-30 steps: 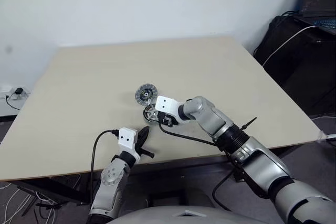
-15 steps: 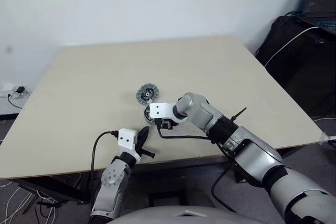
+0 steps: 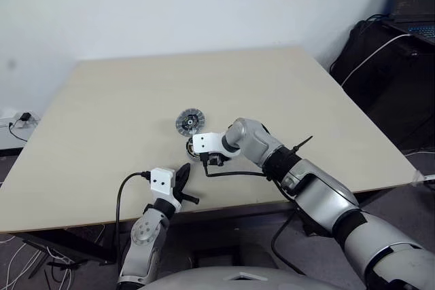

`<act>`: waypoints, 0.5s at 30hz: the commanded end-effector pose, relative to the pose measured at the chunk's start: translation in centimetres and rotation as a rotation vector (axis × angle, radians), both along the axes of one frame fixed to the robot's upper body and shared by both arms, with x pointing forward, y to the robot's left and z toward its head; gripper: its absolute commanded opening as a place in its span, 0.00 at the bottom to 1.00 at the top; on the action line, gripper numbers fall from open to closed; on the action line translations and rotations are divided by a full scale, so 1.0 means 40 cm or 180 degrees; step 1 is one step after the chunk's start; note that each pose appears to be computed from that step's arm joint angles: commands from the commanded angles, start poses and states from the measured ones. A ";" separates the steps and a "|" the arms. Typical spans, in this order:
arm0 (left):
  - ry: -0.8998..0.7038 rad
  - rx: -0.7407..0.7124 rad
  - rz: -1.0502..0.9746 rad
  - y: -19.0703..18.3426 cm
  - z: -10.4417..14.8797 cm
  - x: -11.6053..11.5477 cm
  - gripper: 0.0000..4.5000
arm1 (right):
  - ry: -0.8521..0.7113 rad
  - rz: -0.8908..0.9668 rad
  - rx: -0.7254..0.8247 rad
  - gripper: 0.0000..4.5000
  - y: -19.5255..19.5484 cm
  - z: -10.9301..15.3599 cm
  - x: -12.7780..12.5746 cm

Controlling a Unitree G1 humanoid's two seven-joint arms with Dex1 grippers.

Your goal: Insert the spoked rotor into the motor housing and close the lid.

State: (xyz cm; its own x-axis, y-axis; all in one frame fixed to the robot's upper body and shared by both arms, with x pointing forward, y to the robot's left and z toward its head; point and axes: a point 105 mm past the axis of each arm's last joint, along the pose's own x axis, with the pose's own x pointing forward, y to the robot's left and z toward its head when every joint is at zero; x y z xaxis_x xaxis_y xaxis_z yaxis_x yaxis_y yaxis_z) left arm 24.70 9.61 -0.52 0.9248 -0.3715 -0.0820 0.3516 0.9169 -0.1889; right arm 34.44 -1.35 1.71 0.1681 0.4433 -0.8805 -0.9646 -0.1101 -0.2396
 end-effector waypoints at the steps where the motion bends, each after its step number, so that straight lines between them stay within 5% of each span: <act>1: -0.0102 -0.0051 0.0046 -0.002 0.017 0.008 0.00 | -0.0161 0.0015 -0.0083 0.39 -0.004 0.004 0.019; 7: -0.0079 -0.0088 0.0121 -0.001 0.013 0.005 0.00 | -0.0179 -0.0023 -0.0122 0.03 -0.015 -0.007 0.027; 15: -0.0049 -0.0123 0.0162 -0.004 0.007 0.006 0.00 | -0.0134 -0.0115 0.0003 0.02 -0.011 -0.004 0.029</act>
